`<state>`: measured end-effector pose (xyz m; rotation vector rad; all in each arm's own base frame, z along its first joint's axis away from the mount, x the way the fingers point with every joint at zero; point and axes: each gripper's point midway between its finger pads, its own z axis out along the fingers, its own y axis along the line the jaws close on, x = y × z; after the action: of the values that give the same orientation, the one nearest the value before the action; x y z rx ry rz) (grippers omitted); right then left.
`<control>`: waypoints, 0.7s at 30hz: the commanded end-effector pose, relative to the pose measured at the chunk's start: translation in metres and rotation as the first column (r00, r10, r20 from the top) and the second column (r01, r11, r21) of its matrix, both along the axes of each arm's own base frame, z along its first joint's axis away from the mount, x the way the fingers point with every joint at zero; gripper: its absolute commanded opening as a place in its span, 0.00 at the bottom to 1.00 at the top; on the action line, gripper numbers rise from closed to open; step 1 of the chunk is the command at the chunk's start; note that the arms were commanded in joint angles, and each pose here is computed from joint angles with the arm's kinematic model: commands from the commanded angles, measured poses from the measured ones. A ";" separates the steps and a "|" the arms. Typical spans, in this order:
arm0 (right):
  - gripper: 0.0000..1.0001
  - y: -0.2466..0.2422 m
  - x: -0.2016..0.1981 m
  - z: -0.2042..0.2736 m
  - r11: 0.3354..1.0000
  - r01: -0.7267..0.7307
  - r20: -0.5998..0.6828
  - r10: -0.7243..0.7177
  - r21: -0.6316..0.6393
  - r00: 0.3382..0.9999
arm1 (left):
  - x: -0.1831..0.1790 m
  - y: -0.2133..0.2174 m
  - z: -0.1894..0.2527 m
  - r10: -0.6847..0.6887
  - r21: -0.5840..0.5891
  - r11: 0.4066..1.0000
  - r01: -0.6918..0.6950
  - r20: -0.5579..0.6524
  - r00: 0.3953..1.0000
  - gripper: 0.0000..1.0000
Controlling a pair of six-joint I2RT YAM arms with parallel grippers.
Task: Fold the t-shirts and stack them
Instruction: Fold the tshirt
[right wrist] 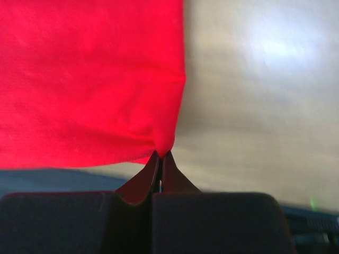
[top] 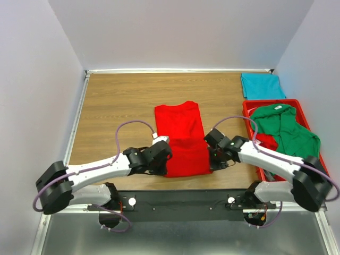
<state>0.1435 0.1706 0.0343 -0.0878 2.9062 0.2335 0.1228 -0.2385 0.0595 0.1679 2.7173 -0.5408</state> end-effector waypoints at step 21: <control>0.01 -0.001 0.122 0.168 0.994 0.008 0.356 0.032 -0.111 0.934 | 0.090 0.019 0.099 0.112 -0.160 0.984 -0.080 0.209 0.972 0.00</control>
<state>0.2463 0.1795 0.1822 -0.0979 2.6177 0.1180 0.2041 -0.2225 0.1497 -0.0020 2.4801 -0.6680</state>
